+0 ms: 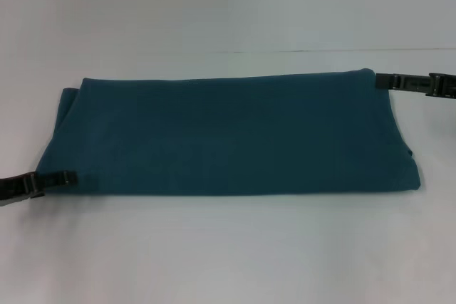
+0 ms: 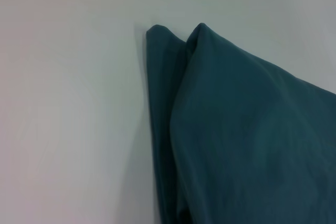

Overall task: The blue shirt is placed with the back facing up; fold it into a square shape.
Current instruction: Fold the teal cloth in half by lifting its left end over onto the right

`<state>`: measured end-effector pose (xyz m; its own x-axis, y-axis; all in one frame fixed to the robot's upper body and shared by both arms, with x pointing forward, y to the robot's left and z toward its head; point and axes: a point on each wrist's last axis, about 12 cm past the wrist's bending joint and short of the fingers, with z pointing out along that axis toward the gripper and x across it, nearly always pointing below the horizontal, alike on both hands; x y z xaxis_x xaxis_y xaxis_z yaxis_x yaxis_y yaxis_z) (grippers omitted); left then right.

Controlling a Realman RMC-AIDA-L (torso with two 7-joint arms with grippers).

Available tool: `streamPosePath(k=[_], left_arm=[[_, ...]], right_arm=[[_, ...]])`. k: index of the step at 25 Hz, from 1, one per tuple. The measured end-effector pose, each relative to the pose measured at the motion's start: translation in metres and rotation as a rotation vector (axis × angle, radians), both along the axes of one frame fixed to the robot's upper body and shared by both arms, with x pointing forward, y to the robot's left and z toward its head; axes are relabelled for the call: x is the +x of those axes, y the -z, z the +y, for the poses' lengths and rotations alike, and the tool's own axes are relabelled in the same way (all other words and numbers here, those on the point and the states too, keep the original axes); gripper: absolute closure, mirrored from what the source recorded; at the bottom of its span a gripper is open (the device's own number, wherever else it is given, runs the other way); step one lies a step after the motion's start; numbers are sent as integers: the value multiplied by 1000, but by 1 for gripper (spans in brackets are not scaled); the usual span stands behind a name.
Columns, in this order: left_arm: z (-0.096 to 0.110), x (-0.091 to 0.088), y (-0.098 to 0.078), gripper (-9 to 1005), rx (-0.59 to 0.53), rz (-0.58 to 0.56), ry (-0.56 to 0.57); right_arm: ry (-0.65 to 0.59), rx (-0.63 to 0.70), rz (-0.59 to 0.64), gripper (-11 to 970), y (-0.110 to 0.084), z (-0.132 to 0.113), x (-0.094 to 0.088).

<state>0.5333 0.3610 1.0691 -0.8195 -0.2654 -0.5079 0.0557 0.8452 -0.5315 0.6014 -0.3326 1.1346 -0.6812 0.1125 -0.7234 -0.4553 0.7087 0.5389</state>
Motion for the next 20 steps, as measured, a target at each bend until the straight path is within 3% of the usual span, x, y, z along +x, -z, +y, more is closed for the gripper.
streamPosePath(k=[16,20], left_arm=[[-3,4,1,123,15,-3,6],[-3,5,1,241,20,-6,1]], right_arm=[[2,0,3,88,1,-1,-2],[4,2,7,94,3,-2,-3]])
